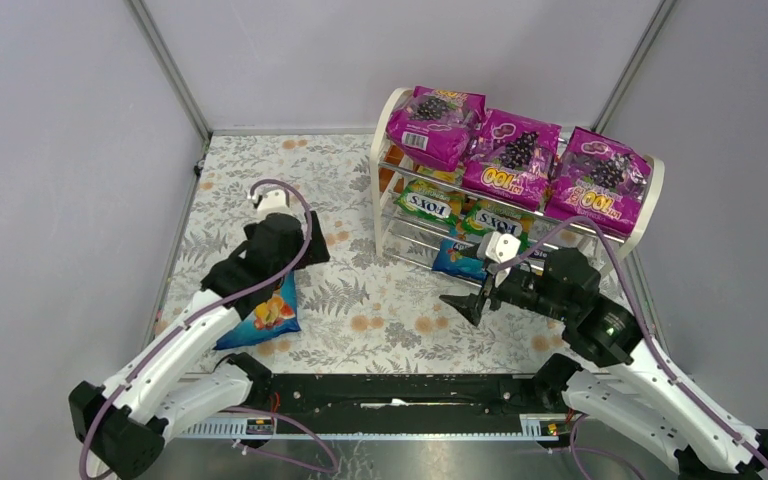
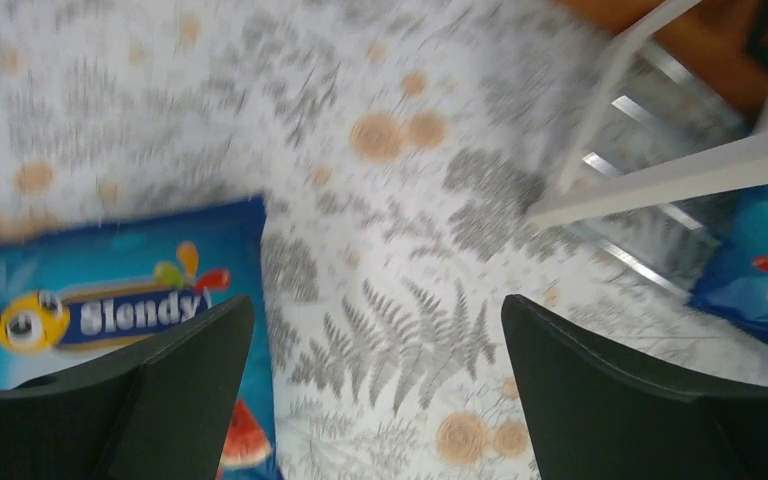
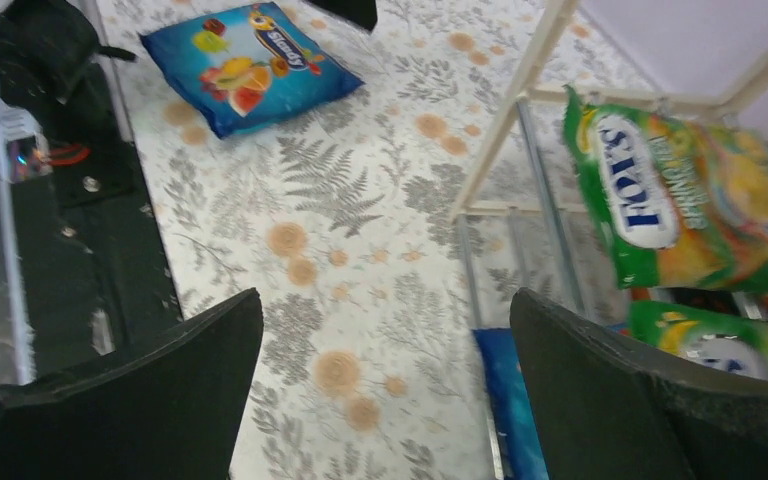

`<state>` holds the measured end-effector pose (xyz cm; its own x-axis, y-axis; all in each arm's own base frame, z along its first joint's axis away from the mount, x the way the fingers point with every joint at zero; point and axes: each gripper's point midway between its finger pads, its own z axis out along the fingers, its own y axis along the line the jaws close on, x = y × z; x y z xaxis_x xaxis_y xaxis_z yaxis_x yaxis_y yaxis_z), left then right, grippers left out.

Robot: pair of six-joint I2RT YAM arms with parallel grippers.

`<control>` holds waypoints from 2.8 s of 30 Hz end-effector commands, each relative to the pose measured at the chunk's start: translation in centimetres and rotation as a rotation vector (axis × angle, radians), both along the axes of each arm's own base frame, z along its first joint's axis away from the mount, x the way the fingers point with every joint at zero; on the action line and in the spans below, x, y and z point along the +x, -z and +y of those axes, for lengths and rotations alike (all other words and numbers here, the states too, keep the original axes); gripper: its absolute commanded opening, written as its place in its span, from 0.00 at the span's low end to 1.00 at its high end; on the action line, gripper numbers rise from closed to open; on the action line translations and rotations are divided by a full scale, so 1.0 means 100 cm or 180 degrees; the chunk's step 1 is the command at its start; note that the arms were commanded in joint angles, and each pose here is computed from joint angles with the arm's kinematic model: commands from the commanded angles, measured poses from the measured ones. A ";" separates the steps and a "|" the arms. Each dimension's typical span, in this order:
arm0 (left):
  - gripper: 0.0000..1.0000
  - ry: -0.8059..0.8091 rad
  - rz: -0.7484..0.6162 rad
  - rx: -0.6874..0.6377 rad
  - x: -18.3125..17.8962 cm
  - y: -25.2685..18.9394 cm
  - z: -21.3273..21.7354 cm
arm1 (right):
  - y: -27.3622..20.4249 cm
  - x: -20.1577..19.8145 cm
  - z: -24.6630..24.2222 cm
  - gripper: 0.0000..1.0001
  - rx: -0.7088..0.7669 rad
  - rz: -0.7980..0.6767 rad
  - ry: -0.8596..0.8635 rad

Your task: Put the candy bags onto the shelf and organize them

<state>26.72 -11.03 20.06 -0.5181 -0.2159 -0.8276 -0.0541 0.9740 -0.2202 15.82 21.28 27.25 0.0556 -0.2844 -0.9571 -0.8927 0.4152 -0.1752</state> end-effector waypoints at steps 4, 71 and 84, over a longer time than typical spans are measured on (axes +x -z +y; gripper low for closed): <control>0.97 -0.0808 0.1038 0.0092 -0.041 0.079 0.031 | -0.026 -0.016 0.030 1.00 0.1350 0.0526 -0.0200; 0.73 -0.0920 0.1800 -0.2131 -0.117 0.152 -0.051 | 0.041 0.003 0.021 1.00 0.0796 0.1459 0.0568; 0.25 -0.0538 0.1432 -0.2523 -0.092 0.150 -0.076 | 0.079 -0.037 0.094 1.00 -0.0240 0.0982 0.0220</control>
